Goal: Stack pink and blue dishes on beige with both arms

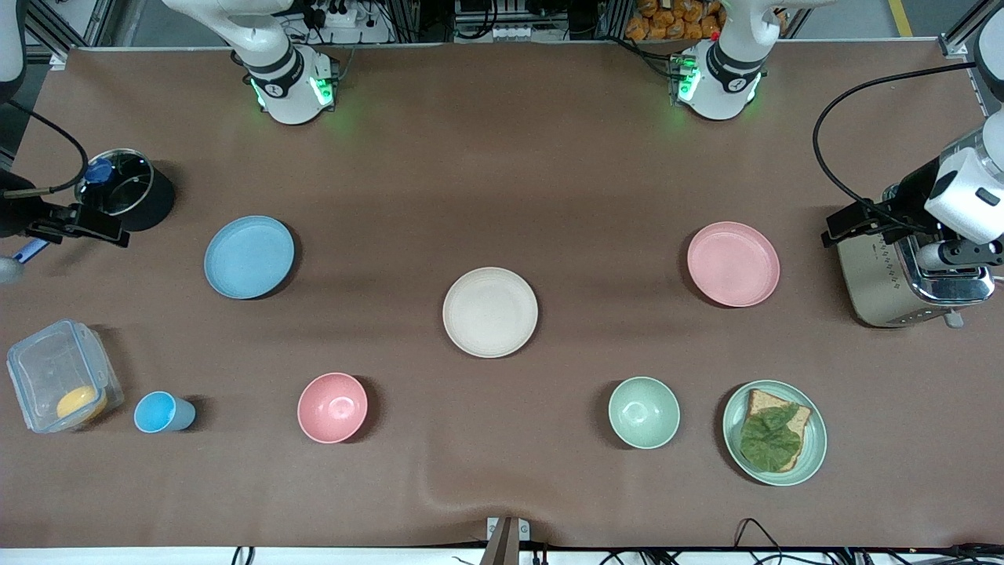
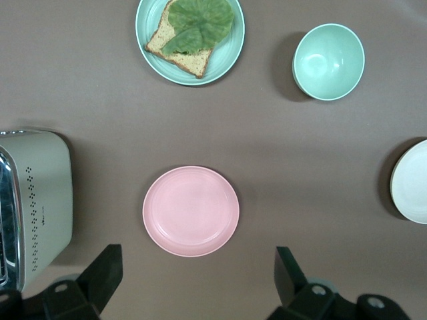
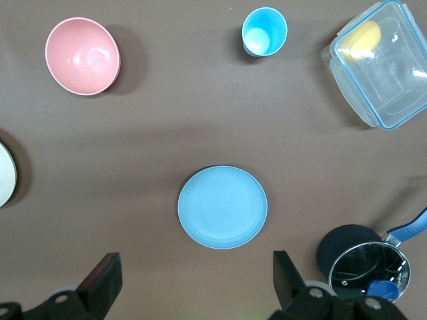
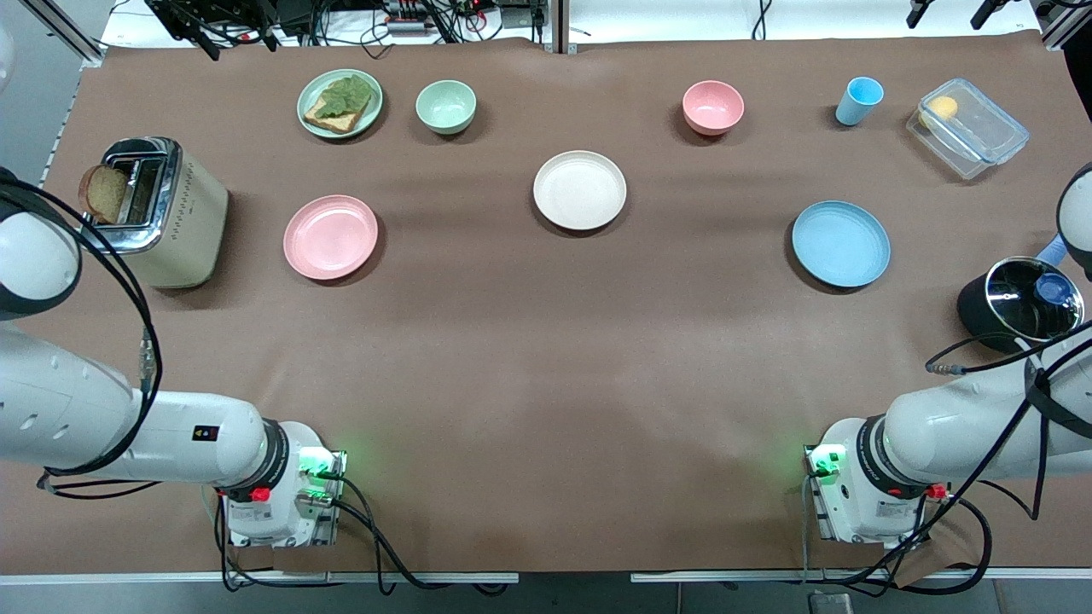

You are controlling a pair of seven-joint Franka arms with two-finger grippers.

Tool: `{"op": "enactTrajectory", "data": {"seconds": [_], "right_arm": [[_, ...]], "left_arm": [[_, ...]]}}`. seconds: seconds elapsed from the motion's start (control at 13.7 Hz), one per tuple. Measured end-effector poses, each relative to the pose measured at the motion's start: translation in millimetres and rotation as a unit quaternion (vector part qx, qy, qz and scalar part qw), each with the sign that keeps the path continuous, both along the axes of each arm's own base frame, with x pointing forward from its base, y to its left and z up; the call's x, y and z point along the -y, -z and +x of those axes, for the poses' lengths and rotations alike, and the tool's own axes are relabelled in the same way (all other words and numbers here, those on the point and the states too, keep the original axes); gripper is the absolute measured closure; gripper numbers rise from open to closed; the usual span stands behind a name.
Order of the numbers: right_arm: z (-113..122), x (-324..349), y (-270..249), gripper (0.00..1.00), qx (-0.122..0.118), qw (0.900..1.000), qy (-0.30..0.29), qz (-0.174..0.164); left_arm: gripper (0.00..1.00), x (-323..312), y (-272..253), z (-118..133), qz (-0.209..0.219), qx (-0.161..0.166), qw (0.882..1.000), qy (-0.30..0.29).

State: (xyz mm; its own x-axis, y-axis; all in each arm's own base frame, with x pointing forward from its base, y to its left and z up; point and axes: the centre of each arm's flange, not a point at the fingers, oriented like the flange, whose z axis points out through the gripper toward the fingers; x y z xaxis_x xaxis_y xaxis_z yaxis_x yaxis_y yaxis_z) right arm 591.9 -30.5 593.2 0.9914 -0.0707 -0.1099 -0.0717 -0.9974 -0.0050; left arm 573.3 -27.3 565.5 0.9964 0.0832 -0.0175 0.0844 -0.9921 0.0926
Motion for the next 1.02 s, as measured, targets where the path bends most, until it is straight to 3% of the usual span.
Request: {"op": "enactTrajectory", "data": {"seconds": [1.02], "right_arm": [[-0.1, 0.0, 0.0, 0.0, 0.0, 1.0, 0.0, 0.0]], "left_arm": [[0.0, -0.4, 2.3, 2.0, 0.0, -0.002, 1.0, 0.0]]}}
